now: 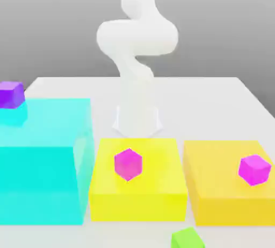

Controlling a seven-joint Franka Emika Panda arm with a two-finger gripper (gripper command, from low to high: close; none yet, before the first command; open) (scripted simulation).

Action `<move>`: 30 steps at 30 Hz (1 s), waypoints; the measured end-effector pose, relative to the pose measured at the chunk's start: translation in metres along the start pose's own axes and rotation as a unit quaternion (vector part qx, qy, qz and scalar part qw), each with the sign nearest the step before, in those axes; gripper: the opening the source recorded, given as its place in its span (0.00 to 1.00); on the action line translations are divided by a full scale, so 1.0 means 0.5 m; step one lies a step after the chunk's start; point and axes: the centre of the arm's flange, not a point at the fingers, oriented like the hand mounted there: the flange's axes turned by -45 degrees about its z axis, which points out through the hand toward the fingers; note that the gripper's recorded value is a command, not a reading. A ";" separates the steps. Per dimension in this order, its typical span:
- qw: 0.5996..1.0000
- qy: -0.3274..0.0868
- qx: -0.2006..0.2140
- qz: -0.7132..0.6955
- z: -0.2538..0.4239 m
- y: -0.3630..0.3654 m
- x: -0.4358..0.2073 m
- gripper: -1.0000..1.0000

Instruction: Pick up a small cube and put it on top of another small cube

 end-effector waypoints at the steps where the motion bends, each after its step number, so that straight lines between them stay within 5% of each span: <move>1: 1.000 -0.014 0.002 -0.006 0.039 -0.006 0.001 0.50; 14: 0.980 -0.179 0.027 -0.083 0.498 -0.093 -0.103 0.50; 30: 0.919 -0.351 0.066 -0.167 0.925 -0.192 -0.480 0.50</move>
